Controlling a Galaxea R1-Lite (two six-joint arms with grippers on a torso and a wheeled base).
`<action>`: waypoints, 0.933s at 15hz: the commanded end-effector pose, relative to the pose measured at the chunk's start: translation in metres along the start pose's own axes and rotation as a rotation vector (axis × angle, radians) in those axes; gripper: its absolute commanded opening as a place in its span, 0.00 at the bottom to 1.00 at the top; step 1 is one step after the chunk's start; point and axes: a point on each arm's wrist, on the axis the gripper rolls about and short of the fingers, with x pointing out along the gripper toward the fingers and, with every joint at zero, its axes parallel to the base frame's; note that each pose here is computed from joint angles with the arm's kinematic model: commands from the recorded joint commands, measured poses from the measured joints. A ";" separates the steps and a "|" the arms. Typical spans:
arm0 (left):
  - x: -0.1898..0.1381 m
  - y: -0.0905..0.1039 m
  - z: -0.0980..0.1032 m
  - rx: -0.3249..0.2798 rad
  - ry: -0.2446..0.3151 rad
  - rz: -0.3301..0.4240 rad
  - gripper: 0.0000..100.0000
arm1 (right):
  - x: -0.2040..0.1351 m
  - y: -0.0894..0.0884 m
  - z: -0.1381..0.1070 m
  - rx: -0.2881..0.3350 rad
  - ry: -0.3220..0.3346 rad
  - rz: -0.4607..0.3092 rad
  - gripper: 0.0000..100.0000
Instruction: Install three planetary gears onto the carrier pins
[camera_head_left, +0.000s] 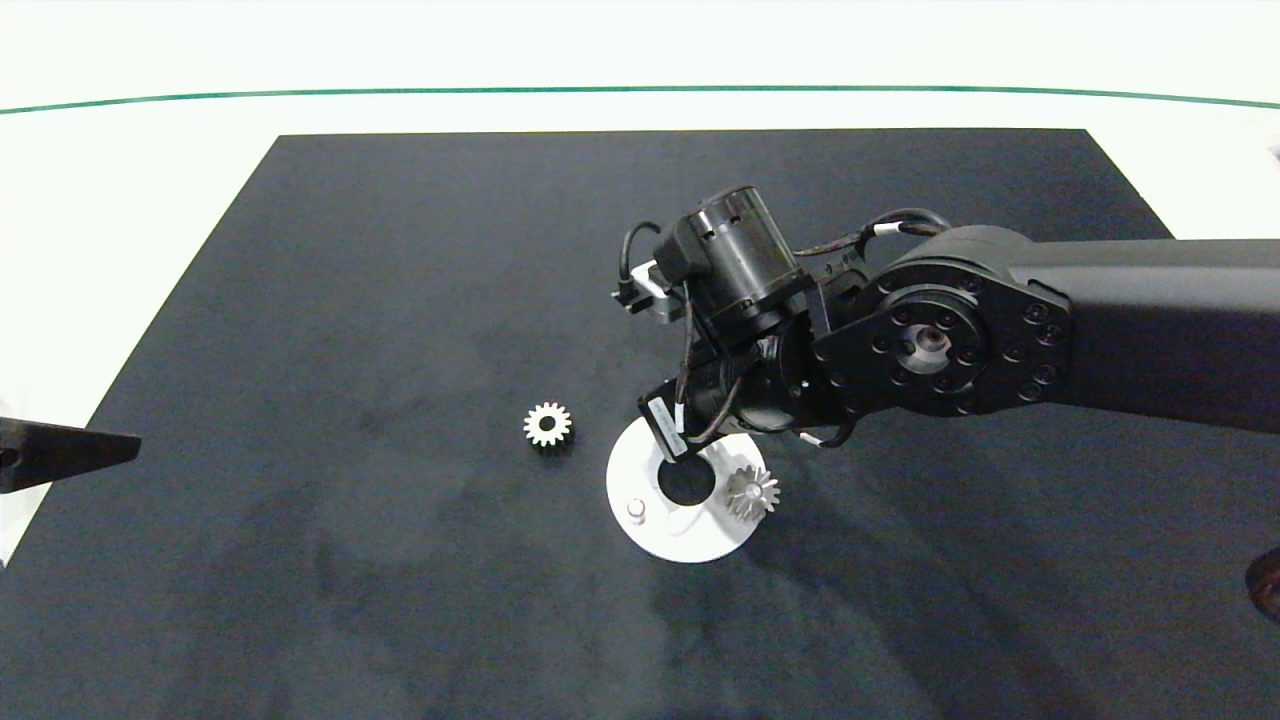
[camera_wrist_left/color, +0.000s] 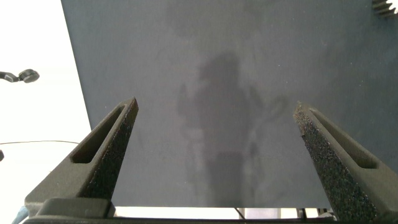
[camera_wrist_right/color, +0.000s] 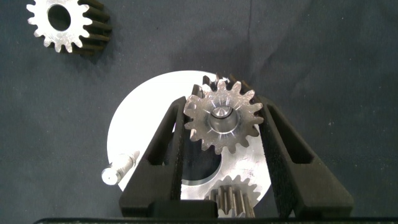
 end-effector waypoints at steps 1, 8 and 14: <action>0.000 0.000 0.000 0.001 0.005 0.000 1.00 | 0.000 0.000 0.000 0.001 -0.001 -0.001 0.16; 0.000 0.000 -0.001 0.001 0.005 0.000 1.00 | -0.002 0.000 0.001 0.003 -0.007 -0.001 1.00; 0.001 -0.003 -0.003 0.012 0.012 -0.017 1.00 | -0.094 -0.037 -0.005 0.062 -0.107 -0.063 1.00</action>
